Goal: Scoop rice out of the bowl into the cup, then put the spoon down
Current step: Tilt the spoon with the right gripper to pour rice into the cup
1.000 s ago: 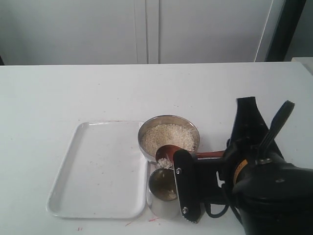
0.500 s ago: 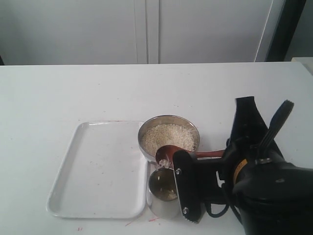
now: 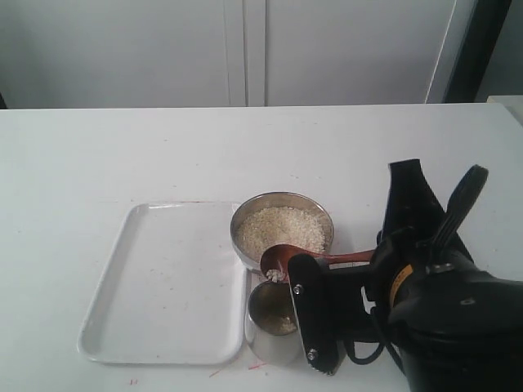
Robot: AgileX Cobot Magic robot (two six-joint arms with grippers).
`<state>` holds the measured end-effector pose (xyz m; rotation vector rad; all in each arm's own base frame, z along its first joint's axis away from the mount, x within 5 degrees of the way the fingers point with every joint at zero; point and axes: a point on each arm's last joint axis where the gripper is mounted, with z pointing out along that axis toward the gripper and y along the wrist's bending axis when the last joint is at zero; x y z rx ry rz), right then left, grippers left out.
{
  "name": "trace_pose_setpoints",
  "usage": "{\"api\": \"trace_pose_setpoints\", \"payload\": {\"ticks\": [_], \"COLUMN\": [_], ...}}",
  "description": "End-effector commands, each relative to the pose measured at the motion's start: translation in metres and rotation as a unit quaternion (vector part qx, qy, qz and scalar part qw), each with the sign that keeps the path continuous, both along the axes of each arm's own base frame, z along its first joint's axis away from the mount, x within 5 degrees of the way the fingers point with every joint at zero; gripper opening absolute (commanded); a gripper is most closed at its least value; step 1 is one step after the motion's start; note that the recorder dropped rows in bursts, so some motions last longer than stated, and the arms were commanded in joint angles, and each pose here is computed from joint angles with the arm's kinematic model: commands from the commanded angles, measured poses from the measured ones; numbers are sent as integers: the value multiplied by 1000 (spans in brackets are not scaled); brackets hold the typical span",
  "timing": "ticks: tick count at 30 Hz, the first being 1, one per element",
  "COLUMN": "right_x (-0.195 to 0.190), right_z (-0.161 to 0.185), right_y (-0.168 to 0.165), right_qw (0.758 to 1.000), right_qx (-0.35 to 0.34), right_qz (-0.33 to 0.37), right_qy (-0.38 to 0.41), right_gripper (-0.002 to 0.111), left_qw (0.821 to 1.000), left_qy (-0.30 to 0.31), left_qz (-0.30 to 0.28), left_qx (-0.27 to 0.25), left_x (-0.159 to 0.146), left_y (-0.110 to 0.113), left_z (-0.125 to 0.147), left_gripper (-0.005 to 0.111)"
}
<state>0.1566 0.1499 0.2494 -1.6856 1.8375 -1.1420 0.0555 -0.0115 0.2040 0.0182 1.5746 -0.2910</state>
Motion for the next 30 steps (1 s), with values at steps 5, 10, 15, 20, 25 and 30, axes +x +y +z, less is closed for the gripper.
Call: {"api": "trace_pose_setpoints", "payload": {"ticks": [5,10,15,20,25,30], "right_x": [3,-2,1,5,4,3], "right_z": [5,-1,3,8,6,5], "right_y": [-1,-2,-2,0,-1,-1], "right_qw": [999,1000,1000,998,999,999], "right_qx": [-17,0,-10,-29,-23,-14], "right_qz": [17,-5,8,30,23,14], "right_qy": [-29,6,-15,-45,-34,-29], "right_gripper": [0,0,0,0,0,0], "left_qw": [1000,1000,1000,1000,1000,1000], "left_qy": [-3,-3,-3,-3,-3,-3], "left_qz": [-2,-2,-2,-2,-2,-2], "left_qx": [-8,-8,-8,-8,-8,-8], "left_x": [0,0,0,0,0,0], "left_y": [0,0,0,0,0,0], "left_z": [2,2,2,2,2,2], "left_gripper": [14,14,14,14,14,14]}}
